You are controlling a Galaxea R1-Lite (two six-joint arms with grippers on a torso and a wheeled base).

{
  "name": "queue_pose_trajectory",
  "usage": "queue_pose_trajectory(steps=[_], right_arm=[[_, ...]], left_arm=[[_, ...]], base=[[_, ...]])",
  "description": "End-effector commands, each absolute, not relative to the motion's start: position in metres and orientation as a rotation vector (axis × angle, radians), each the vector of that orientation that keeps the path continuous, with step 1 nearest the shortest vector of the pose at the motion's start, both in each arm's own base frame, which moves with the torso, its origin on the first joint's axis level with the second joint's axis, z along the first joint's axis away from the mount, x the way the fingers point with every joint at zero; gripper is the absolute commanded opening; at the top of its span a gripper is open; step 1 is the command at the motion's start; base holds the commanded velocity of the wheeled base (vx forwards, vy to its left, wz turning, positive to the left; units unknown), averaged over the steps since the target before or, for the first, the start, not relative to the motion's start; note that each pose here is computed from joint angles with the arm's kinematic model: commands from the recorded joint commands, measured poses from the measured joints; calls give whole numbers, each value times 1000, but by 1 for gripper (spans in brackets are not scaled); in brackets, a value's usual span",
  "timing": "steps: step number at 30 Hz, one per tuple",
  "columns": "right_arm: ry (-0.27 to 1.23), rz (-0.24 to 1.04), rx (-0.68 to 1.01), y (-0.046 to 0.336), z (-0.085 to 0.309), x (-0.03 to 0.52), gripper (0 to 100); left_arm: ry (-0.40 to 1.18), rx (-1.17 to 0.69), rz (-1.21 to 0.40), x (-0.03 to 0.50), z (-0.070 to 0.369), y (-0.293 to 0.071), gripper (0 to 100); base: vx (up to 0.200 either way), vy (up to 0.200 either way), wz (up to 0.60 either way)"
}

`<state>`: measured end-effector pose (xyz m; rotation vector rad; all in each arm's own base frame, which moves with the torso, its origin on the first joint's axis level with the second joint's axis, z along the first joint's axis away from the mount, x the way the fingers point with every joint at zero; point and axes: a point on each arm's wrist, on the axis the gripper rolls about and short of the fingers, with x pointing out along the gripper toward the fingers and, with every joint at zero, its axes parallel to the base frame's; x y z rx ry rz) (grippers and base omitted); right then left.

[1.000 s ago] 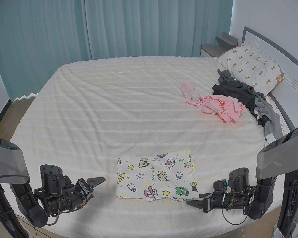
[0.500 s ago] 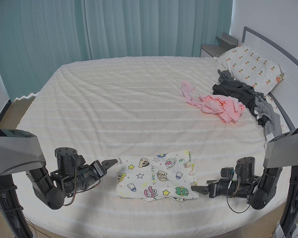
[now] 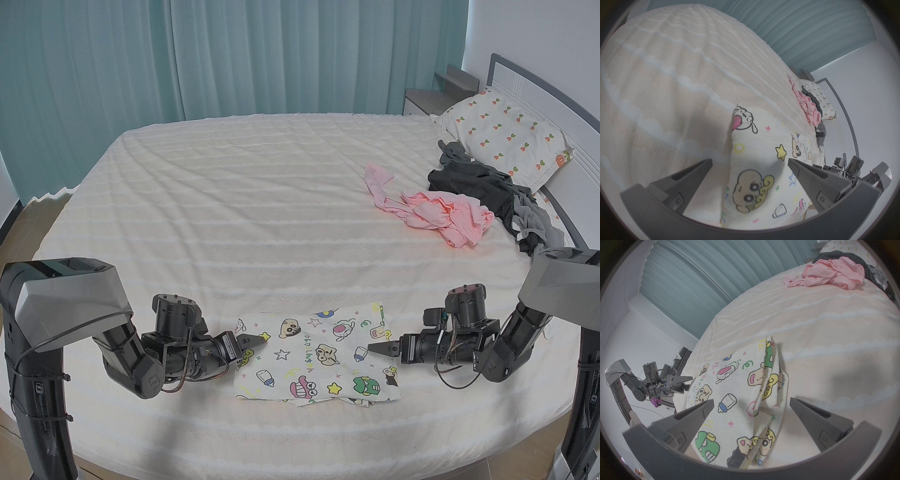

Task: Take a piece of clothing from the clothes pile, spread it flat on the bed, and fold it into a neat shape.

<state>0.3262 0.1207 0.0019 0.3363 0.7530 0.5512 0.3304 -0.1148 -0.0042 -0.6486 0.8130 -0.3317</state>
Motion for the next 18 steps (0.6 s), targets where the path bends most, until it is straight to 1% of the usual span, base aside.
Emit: queue_pose_trajectory(steps=[1, 8, 18], right_arm=[[766, 553, 337, 125, -3, 335, 100], [802, 570, 366, 128, -6, 340, 100], [849, 623, 361, 149, -12, 336, 100]], left_arm=[[830, -644, -339, 339, -18, -121, 100], [837, -640, -365, 336, -16, -129, 100], [848, -646, -390, 333, -15, -141, 100]], base=[[0, 0, 0], [0, 0, 0], [0, 0, 0]])
